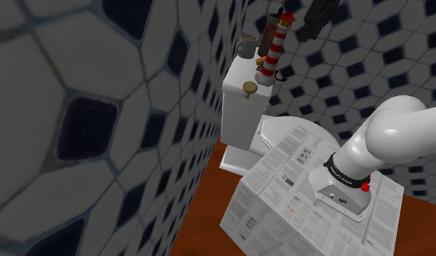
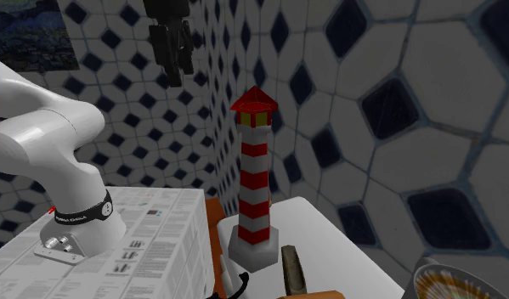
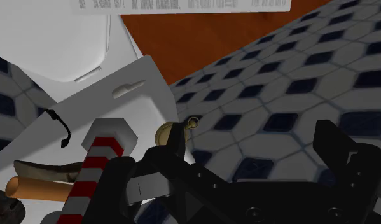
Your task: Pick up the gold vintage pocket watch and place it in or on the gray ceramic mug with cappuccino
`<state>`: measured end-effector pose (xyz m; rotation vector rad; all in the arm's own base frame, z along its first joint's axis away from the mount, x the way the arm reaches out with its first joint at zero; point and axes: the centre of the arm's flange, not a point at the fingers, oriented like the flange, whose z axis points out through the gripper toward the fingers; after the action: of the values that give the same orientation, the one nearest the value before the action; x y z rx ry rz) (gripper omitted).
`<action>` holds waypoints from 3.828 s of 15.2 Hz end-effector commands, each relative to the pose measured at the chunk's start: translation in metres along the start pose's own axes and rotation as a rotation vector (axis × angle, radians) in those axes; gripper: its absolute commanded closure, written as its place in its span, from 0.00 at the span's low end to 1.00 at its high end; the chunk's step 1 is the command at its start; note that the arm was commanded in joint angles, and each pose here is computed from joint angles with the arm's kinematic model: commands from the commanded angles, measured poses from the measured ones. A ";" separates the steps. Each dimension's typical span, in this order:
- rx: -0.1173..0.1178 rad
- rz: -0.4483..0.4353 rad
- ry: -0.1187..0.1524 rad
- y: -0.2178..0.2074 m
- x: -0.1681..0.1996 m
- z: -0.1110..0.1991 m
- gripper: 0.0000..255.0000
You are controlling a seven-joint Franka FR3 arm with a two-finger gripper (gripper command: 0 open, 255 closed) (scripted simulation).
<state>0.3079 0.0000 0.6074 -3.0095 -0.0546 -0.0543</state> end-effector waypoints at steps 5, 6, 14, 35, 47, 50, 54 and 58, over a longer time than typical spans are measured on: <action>-0.073 0.063 0.036 -0.007 0.017 0.048 0.00; -0.091 0.079 0.046 -0.009 0.022 0.060 0.00; -0.238 0.205 0.119 -0.007 0.064 0.154 0.00; -0.393 0.339 0.196 0.032 0.118 0.286 0.00; -0.393 0.339 0.196 0.032 0.118 0.285 1.00; -0.393 0.339 0.196 0.030 0.119 0.275 1.00; -0.393 0.339 0.196 0.028 0.120 0.254 1.00; -0.393 0.339 0.196 0.025 0.120 0.233 1.00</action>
<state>0.4365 0.0098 0.3729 -3.3299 0.5461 -0.3654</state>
